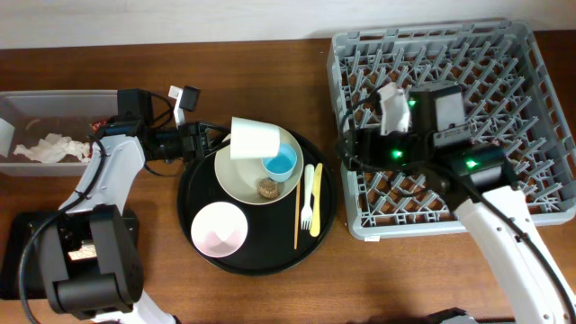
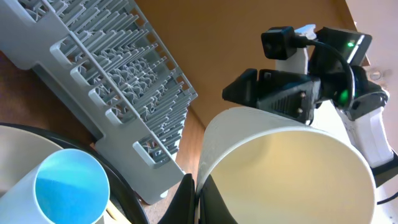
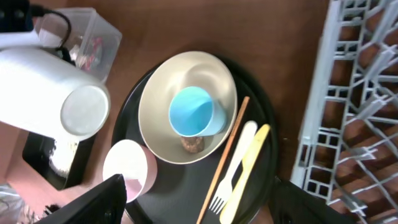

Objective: Sort waste into correct bins and load items into the dishwasher rack

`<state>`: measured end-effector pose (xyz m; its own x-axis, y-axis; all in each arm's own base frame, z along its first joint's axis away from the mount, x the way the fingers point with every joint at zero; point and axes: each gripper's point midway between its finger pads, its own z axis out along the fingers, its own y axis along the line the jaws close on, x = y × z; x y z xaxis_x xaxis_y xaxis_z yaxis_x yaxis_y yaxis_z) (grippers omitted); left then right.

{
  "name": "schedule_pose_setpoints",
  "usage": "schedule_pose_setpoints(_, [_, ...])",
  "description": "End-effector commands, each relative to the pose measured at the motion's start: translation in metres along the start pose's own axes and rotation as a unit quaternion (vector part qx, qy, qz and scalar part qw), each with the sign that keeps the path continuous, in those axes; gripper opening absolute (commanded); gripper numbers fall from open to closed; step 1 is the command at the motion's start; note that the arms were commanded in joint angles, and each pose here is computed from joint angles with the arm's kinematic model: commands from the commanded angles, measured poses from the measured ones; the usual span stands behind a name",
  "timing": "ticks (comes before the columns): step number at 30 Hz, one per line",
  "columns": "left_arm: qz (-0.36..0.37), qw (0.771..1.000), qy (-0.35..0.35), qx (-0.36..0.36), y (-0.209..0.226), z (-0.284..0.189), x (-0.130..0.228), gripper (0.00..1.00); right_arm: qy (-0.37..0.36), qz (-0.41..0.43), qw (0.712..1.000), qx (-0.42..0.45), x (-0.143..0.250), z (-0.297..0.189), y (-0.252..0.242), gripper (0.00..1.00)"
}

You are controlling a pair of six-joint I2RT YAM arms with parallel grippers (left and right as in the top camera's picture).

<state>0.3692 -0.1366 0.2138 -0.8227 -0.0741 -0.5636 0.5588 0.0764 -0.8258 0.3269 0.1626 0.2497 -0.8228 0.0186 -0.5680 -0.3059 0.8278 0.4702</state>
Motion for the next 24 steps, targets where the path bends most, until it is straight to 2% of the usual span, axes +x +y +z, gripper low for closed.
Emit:
schedule_pose_setpoints(1, [-0.007,1.000,-0.004,0.007,-0.001,-0.001,-0.001,0.00,-0.012,-0.051,0.998,0.045,-0.002,0.003,0.009,0.76])
schedule_pose_setpoints(3, [-0.007,1.000,-0.003,0.006,-0.001,-0.001,-0.001,0.00,-0.013,-0.116,0.990,0.084,0.001,0.007,0.012,0.77])
schedule_pose_setpoints(5, [-0.009,1.000,0.000,-0.006,0.004,-0.001,0.000,0.00,-0.007,-0.246,0.961,0.125,0.007,0.012,0.025,0.81])
schedule_pose_setpoints(6, [-0.028,0.999,0.004,-0.020,0.008,-0.001,0.002,0.00,-0.012,-0.310,0.935,0.173,0.006,0.010,0.026,0.83])
schedule_pose_setpoints(8, [-0.044,0.999,0.003,-0.021,0.009,-0.001,0.001,0.00,-0.017,-0.397,0.892,0.215,0.005,0.009,0.038,0.86])
schedule_pose_setpoints(9, [-0.056,0.998,0.003,-0.021,0.009,-0.001,0.002,0.00,-0.029,-0.451,0.859,0.239,0.003,0.008,0.053,0.86])
schedule_pose_setpoints(11, [-0.068,0.998,-0.002,0.000,0.001,-0.001,-0.001,0.00,-0.044,-0.507,0.814,0.280,0.006,0.009,0.075,0.87])
schedule_pose_setpoints(12, [-0.071,0.997,-0.004,0.012,-0.002,-0.001,-0.002,0.00,-0.039,-0.514,0.811,0.278,0.011,0.013,0.079,0.87])
schedule_pose_setpoints(13, [-0.067,0.998,-0.004,0.012,-0.002,-0.001,-0.004,0.00,-0.038,-0.490,0.830,0.265,0.017,0.020,0.081,0.89])
schedule_pose_setpoints(14, [-0.060,0.998,-0.004,0.012,-0.002,-0.001,-0.005,0.00,-0.025,-0.447,0.871,0.202,0.035,0.030,0.092,0.89])
schedule_pose_setpoints(16, [-0.049,0.999,-0.004,0.012,-0.001,-0.001,-0.007,0.00,0.010,-0.409,0.910,0.062,0.065,0.033,0.123,0.82])
schedule_pose_setpoints(20, [-0.047,0.999,-0.005,0.012,-0.001,-0.001,-0.007,0.00,-0.006,-0.343,0.936,-0.076,0.062,-0.019,0.139,0.82])
schedule_pose_setpoints(22, [-0.042,0.999,-0.004,0.012,-0.001,-0.001,-0.008,0.00,-0.026,-0.297,0.947,-0.121,0.045,-0.044,0.129,0.82])
schedule_pose_setpoints(24, [-0.040,0.999,-0.004,0.012,-0.001,-0.001,-0.008,0.00,-0.021,-0.241,0.955,-0.169,0.030,-0.048,0.110,0.81])
